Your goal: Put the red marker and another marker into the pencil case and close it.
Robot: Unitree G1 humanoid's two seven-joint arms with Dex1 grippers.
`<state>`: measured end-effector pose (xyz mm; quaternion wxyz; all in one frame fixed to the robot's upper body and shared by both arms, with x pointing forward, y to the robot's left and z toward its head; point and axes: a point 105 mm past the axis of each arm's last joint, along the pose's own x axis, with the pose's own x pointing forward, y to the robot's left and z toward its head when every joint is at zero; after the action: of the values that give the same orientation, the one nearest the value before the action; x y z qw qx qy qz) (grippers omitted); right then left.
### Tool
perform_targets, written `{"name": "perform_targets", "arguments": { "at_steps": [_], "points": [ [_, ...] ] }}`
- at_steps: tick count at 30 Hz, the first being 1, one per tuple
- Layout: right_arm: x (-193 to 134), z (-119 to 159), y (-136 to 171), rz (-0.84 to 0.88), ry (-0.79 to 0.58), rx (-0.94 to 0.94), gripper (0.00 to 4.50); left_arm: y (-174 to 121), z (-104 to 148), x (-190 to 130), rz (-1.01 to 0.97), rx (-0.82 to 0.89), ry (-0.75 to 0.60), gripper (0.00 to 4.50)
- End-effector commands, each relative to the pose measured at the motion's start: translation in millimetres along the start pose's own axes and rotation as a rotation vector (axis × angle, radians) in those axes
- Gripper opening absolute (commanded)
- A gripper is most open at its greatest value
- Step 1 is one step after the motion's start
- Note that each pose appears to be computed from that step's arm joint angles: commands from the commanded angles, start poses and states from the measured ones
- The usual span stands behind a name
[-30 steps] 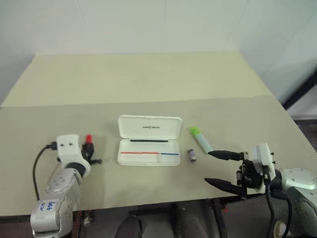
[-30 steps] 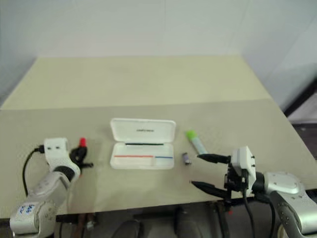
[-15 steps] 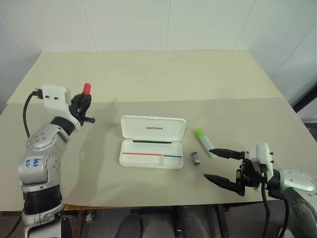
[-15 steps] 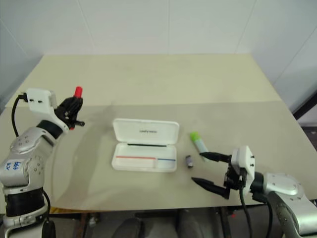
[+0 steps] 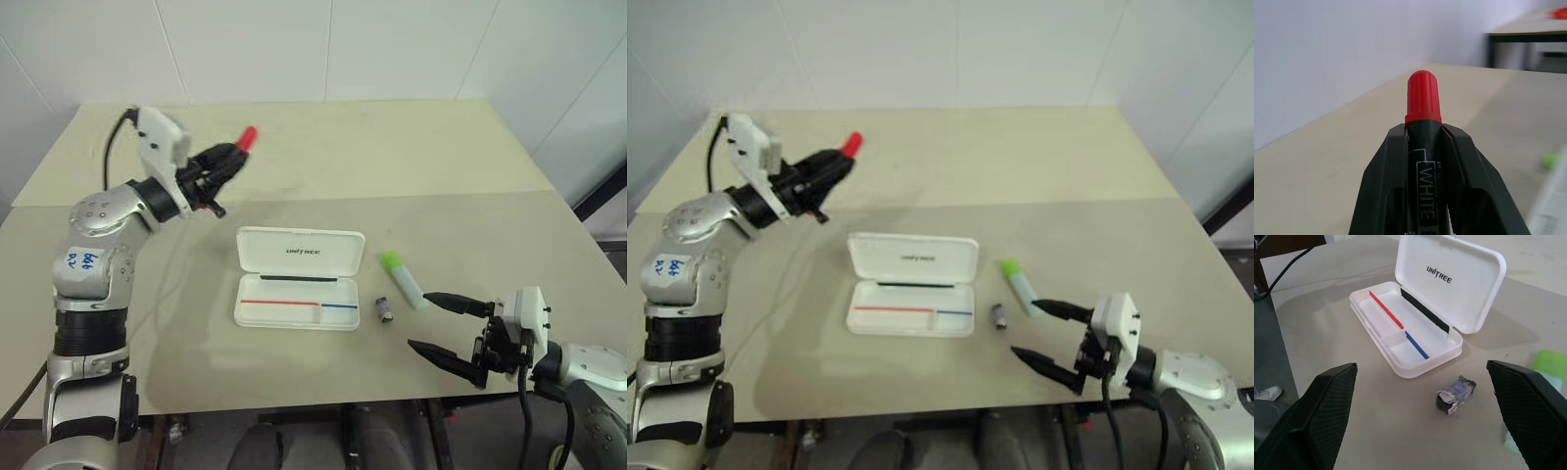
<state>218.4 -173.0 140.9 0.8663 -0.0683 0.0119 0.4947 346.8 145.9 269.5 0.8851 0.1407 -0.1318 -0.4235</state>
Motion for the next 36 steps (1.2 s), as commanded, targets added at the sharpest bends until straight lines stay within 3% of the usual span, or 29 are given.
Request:
{"name": "perform_targets", "arguments": {
  "at_steps": [1, 9, 18, 29, 36],
  "points": [
    [-1, 12, 2, -0.019, -0.032, -0.051, 4.50, -21, 14, -1, -0.160, 0.071, -0.037, 0.58],
    [-2, 11, 4, -0.040, -0.032, -0.049, 4.50, -55, 21, 8, -0.443, 0.132, -0.047, 0.58],
    [0, 10, 7, -0.063, -0.037, -0.048, 4.50, -89, -17, 11, -0.671, 0.171, 0.141, 0.58],
    [1, 8, 7, -0.082, -0.041, -0.042, 4.50, -110, -58, 12, -0.736, 0.213, 0.252, 0.58],
    [2, 8, 7, -0.086, -0.040, -0.043, 4.50, -108, -78, 21, -0.663, 0.239, 0.327, 0.58]
  ]
}}
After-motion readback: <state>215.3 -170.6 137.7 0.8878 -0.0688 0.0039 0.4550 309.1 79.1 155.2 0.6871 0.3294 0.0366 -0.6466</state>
